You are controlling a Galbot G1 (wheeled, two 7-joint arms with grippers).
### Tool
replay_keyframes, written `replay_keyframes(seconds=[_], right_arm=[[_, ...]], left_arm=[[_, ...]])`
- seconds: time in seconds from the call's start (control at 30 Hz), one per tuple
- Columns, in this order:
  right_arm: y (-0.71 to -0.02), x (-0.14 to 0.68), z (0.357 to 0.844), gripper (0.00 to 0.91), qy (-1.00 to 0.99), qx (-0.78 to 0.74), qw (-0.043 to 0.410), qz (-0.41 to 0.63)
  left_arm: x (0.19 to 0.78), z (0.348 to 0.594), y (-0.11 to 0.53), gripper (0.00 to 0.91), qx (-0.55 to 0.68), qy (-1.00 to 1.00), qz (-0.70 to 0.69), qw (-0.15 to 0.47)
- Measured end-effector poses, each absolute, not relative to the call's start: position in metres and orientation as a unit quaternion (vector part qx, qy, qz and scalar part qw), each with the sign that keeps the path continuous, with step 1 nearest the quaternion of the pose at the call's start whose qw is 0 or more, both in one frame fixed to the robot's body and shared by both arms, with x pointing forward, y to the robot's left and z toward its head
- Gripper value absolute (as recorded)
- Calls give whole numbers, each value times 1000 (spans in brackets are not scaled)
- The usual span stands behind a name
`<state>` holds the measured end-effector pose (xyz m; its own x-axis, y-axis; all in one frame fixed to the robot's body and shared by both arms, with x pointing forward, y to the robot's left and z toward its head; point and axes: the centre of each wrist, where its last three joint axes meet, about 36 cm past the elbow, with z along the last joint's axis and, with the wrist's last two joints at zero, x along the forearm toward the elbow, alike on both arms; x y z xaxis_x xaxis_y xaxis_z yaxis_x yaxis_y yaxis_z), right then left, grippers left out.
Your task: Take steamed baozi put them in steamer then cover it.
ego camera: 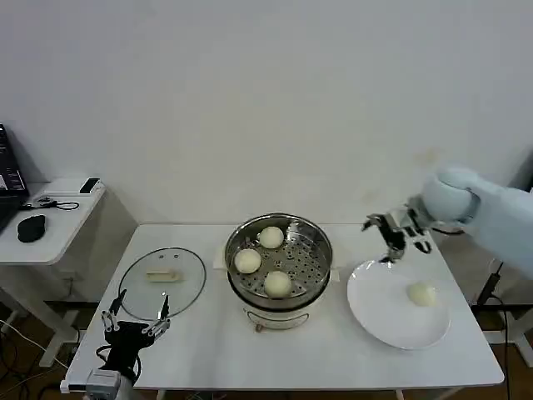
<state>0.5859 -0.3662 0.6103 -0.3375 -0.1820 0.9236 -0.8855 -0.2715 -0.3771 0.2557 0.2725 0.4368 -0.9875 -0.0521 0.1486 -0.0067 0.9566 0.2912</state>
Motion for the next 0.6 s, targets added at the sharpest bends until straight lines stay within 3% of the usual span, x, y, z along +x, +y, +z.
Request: replay_keyframes(seconds=[0.6], right_arm=[[-460, 566, 527, 907, -545, 447, 393, 591]], left_arm=[[255, 435, 275, 907, 16, -985, -149, 82]])
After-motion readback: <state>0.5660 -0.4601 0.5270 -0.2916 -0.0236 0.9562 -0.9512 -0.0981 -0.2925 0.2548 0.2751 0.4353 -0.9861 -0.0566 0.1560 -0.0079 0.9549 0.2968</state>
